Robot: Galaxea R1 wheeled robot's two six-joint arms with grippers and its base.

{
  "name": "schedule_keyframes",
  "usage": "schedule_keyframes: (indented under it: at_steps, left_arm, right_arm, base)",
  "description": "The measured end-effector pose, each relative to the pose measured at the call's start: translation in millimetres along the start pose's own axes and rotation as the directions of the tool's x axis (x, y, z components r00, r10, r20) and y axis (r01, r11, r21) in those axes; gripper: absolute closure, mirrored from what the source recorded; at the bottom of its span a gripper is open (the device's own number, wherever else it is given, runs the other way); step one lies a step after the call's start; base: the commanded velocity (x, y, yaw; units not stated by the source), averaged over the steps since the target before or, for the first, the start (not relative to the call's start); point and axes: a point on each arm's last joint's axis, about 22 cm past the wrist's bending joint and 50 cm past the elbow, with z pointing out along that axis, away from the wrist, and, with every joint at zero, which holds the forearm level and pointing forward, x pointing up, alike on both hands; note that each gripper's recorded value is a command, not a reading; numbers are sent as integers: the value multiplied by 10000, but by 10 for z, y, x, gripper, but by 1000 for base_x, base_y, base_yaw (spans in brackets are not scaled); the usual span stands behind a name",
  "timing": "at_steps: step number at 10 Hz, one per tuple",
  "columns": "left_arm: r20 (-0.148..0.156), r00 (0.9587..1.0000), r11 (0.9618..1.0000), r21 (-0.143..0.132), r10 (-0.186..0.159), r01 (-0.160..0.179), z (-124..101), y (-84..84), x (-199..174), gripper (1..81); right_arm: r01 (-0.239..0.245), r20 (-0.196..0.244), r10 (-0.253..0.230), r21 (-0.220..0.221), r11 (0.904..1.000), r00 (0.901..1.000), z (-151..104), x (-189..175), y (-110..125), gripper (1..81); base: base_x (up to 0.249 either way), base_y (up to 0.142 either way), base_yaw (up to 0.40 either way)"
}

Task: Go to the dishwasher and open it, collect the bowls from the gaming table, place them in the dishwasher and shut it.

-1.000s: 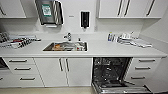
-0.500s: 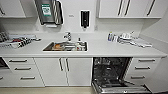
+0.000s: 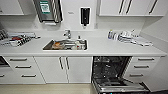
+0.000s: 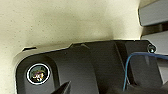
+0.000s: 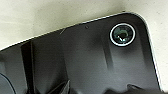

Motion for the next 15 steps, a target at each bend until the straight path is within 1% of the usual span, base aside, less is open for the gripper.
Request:
schedule_keyframes:
  at_steps: [2, 5, 6, 8, 9, 10, 11, 13, 15]
  left_arm:
    - [234, 9997, 9999, -30, -106, 107, -90, 130, -162, 10]
    - [538, 9982, 9992, 299, -267, 252, -254, 142, -398, 10]
    - [649, 9974, 9989, 351, -321, 299, -294, 184, -483, 10]
    - [849, 9954, 9983, 418, -437, 403, -351, 300, -651, 10]
    - [910, 9948, 9980, 471, -468, 427, -366, 340, -709, 10]
    - [840, 9956, 9976, 591, -419, 370, -395, 342, -707, 10]
    - [693, 9971, 9973, 676, -328, 281, -441, 347, -661, 10]
    - [379, 9992, 9973, 727, -131, 103, -573, 400, -593, 10]
    - [140, 9999, 9972, 750, 54, -64, -701, 471, -595, 10]
  right_arm:
    - [-76, 192, 76, 3, 10000, 9998, -122, -167, -66, 10]
    - [-127, 470, 127, -1, 9999, 9988, -297, -449, -163, 10]
    - [-155, 506, 155, -11, 9999, 9986, -347, -534, -203, 10]
    - [-233, 713, 233, -21, 9997, 9972, -461, -729, -248, 10]
    - [-237, 725, 238, -32, 9997, 9971, -501, -782, -266, 10]
    - [-199, 570, 198, 3, 9998, 9982, -536, -771, -322, 10]
    - [-133, 344, 130, 68, 9999, 9993, -575, -724, -396, 10]
    - [22, -67, -21, 138, 9999, 10000, -703, -648, -467, 10]
    - [141, -381, -135, 164, 9998, 9992, -829, -650, -498, 10]
  base:
    - [0, 0, 0]
    - [0, 0, 0]
    - [0, 0, 0]
    - [0, 0, 0]
    - [0, 0, 0]
    - [0, 0, 0]
    - [0, 0, 0]
    - [0, 0, 0]
    - [0, 0, 0]
